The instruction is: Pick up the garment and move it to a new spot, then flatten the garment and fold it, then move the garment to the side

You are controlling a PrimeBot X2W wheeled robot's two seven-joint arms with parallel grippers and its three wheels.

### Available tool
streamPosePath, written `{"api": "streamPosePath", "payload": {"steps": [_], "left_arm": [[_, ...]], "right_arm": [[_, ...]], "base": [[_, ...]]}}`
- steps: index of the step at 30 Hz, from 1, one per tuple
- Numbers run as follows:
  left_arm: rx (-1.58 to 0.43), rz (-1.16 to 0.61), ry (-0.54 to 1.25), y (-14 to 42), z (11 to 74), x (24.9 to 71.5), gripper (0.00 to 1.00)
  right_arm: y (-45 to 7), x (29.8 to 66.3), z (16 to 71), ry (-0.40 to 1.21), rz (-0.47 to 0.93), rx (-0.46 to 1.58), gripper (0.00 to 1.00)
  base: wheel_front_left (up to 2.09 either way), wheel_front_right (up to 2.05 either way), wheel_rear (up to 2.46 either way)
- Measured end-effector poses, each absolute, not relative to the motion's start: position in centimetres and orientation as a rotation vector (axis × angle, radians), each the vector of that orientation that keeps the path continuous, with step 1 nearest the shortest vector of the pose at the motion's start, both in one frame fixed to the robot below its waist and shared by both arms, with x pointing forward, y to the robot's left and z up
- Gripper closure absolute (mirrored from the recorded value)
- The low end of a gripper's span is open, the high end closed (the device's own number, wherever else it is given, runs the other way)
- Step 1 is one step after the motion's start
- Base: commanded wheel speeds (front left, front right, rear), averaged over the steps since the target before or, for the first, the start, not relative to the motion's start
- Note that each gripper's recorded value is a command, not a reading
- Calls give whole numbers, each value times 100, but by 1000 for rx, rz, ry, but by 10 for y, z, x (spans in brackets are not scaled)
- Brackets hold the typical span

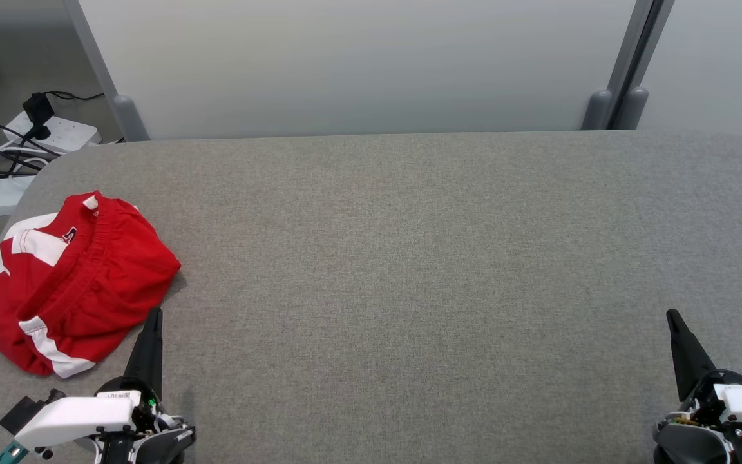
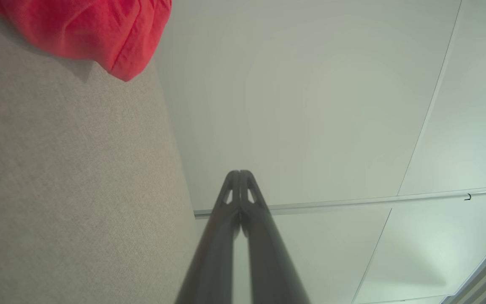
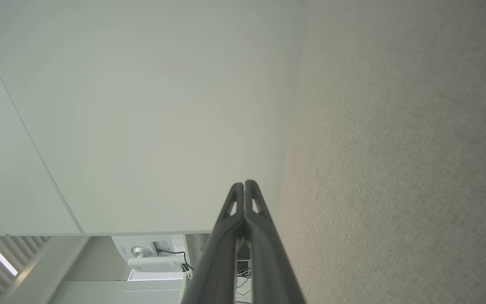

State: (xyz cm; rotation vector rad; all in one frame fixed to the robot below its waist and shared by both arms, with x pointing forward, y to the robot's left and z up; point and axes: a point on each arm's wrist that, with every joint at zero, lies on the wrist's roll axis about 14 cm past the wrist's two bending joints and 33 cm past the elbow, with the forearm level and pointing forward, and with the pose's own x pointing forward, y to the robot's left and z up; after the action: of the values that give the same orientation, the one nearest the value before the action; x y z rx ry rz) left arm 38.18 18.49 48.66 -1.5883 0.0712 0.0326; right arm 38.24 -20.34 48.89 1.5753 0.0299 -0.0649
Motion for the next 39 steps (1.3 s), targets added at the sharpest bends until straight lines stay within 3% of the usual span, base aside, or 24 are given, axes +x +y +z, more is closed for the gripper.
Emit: {"api": "streamPosePath", "payload": {"steps": [6,7,15,22,24,39], "left_arm": [[-1588,33,71,185,487,382,100],[-1588,33,71,185,487,382,0],[-1613,147,180,178,441,358,0],[-1598,145,167,181,444,359,4],[-1584,145,167,181,444,360,0],[-1399,123,172,182,448,367,0]], "right_arm": [[-203,382,489,30,-65,1575,100],[-203,382,489,30,-65,1575,0],[-193,361,446,137,-163,1605,0],[-190,363,450,137,-145,1584,0],[-188,366,453,139,-131,1566,0],[-188,379,464,129,-94,1408,0]], "base": [[0,0,0],[0,0,0],[0,0,0],[0,0,0],[0,0,0],[0,0,0]]}}
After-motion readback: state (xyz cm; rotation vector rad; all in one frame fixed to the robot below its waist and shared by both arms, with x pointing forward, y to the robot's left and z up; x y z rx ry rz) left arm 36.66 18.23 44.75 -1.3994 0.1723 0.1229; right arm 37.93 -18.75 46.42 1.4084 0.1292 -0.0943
